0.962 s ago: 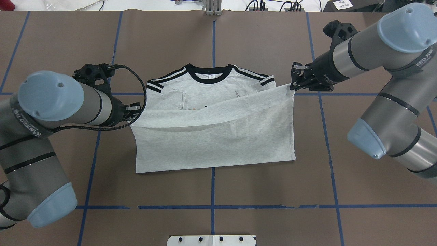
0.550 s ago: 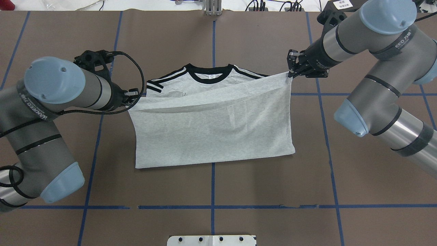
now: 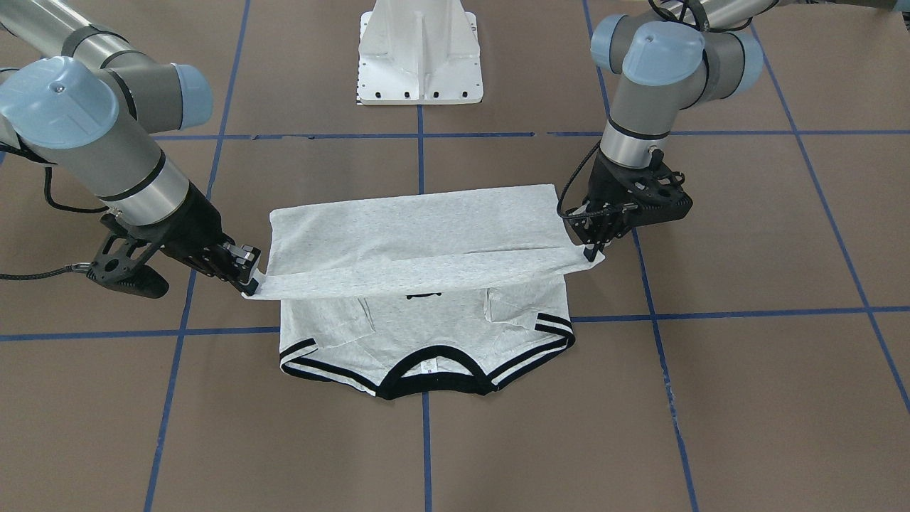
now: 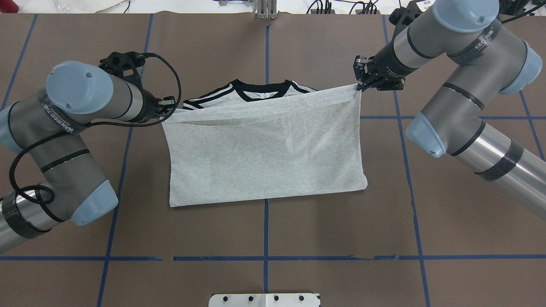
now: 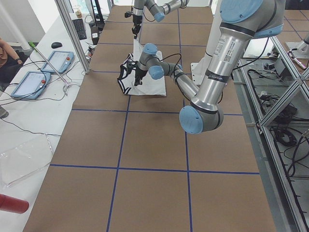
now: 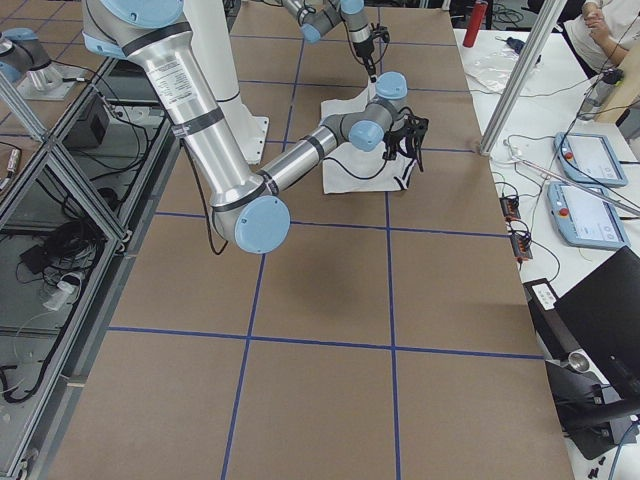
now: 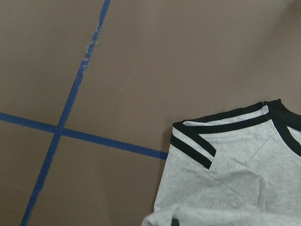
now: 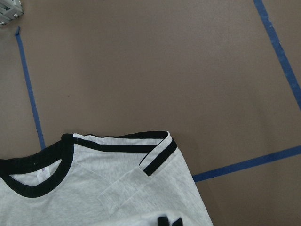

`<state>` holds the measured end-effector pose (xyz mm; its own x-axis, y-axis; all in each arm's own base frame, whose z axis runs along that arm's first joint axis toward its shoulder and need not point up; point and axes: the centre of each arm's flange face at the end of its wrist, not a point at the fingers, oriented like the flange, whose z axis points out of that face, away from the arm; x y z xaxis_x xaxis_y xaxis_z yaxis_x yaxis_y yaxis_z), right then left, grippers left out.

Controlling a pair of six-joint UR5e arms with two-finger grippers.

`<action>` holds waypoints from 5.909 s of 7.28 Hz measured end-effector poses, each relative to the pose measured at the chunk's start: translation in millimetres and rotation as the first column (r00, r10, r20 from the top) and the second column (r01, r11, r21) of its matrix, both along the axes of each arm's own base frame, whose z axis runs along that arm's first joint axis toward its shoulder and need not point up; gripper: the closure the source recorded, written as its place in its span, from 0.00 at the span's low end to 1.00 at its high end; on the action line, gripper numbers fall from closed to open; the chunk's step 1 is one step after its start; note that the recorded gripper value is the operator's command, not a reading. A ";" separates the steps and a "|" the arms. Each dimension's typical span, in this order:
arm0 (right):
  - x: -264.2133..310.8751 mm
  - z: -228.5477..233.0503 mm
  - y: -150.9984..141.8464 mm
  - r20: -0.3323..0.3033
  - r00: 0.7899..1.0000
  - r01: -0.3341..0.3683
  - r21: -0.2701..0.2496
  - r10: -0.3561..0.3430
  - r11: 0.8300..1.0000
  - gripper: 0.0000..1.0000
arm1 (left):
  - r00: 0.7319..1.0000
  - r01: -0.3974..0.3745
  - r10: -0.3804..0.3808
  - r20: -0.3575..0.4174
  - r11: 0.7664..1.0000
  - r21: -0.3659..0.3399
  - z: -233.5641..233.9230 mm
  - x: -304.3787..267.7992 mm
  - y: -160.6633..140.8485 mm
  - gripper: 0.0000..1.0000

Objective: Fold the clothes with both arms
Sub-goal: 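Lay the hem over the collar with both grippers, folding the shirt in half, then release the hem and lower the right gripper to the nearest shirt corner, then grasp the shirt corner with the right gripper and drag it toward the robot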

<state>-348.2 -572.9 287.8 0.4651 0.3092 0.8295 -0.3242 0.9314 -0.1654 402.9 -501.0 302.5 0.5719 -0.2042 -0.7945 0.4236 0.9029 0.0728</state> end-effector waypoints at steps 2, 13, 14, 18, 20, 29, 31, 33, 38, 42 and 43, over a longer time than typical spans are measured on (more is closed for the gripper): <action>-11.9 -3.0 -16.0 -0.009 1.000 -0.001 -0.011 0.001 1.000 1.00 | 1.000 0.016 -0.016 -0.002 1.000 0.002 2.2 10.2 -22.4 1.00; -42.6 24.7 -19.2 0.030 0.999 0.032 0.041 -0.033 0.999 0.00 | 1.000 0.031 -0.031 -0.003 0.999 0.008 9.2 19.9 -41.8 0.00; -45.0 30.5 5.5 0.034 0.998 0.053 0.048 -0.055 0.997 0.00 | 0.999 0.030 -0.029 -0.018 0.999 0.019 4.3 6.4 -29.5 0.00; -64.6 80.0 125.6 -0.023 0.991 0.133 0.069 -0.132 0.989 0.05 | 0.999 0.032 -0.031 -0.043 0.999 0.024 -22.0 -17.0 -5.3 0.00; -84.8 92.3 151.1 -0.058 0.986 0.159 0.074 -0.155 0.984 0.11 | 0.998 0.032 -0.030 -0.049 0.999 0.029 -26.2 -17.7 -3.1 0.00; -101.4 99.9 158.0 -0.077 0.980 0.188 0.071 -0.182 0.980 1.00 | 0.998 0.032 -0.029 -0.059 0.999 0.038 -32.4 -20.0 0.0 0.00; -88.2 102.1 164.4 -0.070 0.980 0.192 0.067 -0.187 0.979 1.00 | 0.998 0.032 -0.029 -0.064 0.999 0.042 -36.1 -20.8 0.7 0.00; -57.7 116.9 187.6 -0.080 0.978 0.197 0.054 -0.193 0.979 1.00 | 0.997 0.031 -0.028 -0.068 0.999 0.044 -38.6 -21.0 1.8 0.01; -4.6 141.2 343.0 -0.076 0.895 0.436 -0.069 -0.440 0.897 1.00 | 0.996 0.041 -0.038 -0.084 0.999 0.030 -41.6 -18.7 7.4 0.01; -18.7 139.1 415.2 -0.040 0.782 0.613 -0.126 -0.622 0.780 0.00 | 0.994 0.031 -0.028 -0.102 0.999 0.035 -49.2 -18.5 15.8 0.01; -13.2 128.5 412.1 -0.023 0.788 0.609 -0.111 -0.615 0.785 0.00 | 0.993 0.016 -0.012 -0.114 0.999 0.031 -55.2 -16.8 24.1 0.01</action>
